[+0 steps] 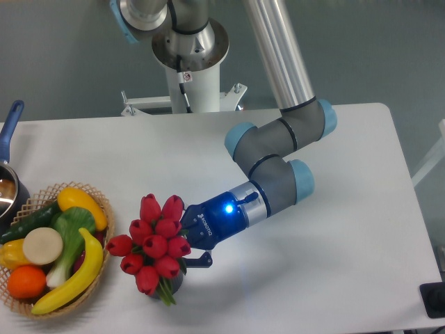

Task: Insert the flowers into the vase
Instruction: 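Push the tulip bunch further down into the vase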

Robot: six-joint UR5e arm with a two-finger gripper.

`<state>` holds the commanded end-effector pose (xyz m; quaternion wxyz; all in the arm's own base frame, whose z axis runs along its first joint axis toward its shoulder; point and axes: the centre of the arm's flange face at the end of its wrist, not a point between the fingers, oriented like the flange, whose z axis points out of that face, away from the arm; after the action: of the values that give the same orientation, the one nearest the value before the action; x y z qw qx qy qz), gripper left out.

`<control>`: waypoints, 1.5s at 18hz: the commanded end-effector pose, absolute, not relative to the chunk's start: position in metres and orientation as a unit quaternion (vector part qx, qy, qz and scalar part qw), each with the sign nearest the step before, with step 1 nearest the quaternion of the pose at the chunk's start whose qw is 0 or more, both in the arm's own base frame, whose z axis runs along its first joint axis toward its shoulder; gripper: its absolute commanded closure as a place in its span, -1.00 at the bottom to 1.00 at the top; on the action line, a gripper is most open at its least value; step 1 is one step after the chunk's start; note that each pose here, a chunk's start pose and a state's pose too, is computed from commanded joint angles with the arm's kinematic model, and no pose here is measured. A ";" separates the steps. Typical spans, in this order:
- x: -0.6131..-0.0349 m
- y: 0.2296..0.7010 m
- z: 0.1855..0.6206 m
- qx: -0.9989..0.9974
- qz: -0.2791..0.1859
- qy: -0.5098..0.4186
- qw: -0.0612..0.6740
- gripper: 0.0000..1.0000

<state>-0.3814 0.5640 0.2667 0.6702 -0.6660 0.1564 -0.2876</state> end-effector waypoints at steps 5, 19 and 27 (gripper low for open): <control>-0.376 0.560 0.257 -0.664 -0.279 0.163 0.674 0.40; -0.375 0.561 0.252 -0.671 -0.274 0.167 0.668 0.31; -0.375 0.560 0.250 -0.673 -0.271 0.169 0.667 0.13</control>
<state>-0.3753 0.5597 0.2495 0.6672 -0.6732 0.1688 -0.2706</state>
